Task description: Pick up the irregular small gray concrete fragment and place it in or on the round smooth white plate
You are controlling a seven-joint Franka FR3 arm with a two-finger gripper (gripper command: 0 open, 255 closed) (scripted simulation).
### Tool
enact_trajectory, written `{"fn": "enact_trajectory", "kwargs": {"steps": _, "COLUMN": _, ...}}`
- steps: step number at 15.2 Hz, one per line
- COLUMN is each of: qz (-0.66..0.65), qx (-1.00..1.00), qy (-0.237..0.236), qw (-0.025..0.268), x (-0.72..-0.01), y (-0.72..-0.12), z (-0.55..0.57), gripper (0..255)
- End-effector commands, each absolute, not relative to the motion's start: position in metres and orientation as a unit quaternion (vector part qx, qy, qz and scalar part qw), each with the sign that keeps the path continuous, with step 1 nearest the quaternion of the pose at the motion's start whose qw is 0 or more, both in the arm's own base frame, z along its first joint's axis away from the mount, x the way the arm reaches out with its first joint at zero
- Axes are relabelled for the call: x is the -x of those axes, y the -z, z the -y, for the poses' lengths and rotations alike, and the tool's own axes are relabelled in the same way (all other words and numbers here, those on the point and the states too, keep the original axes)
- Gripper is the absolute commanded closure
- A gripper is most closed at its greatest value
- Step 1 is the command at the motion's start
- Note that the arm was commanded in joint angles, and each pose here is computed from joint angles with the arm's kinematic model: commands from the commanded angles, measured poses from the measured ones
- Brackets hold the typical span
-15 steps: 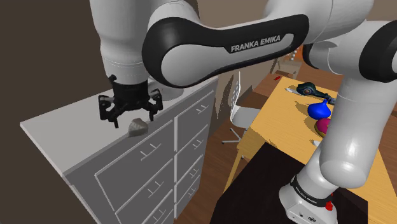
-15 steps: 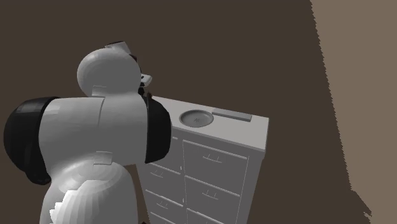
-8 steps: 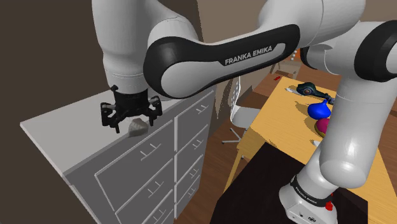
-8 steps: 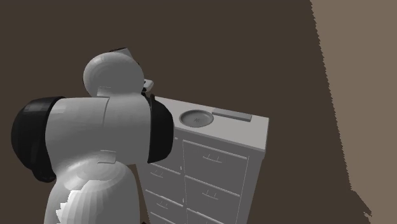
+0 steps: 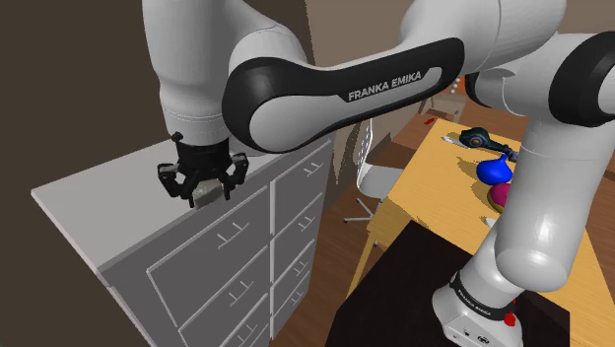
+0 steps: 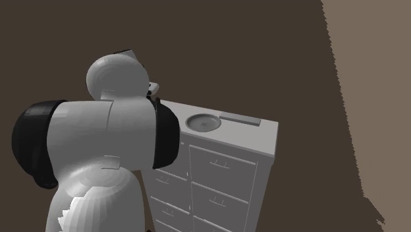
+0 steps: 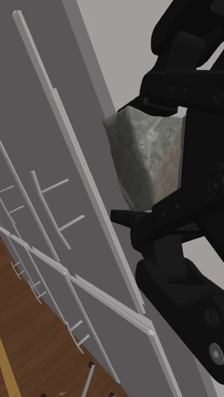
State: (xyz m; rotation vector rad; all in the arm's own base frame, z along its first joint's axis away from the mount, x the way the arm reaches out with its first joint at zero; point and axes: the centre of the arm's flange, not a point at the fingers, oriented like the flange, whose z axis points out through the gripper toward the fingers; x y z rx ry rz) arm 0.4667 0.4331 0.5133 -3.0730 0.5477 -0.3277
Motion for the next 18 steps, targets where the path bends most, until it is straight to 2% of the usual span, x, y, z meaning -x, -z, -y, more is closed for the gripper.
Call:
{"fn": "enact_trajectory", "kwargs": {"steps": 1, "qz": -0.174, "qx": 0.979, "qy": 0.104, "qw": 0.002, "x": -0.467, "y": -0.513, "z": -0.433, "gripper": 255}}
{"fn": "enact_trajectory", "kwargs": {"steps": 6, "qz": -0.174, "qx": 0.979, "qy": 0.104, "qw": 0.002, "x": -0.467, "y": -0.513, "z": -0.433, "gripper": 255}}
{"fn": "enact_trajectory", "kwargs": {"steps": 18, "qz": -0.174, "qx": 0.979, "qy": 0.104, "qw": 0.002, "x": -0.467, "y": -0.577, "z": -0.433, "gripper": 255}}
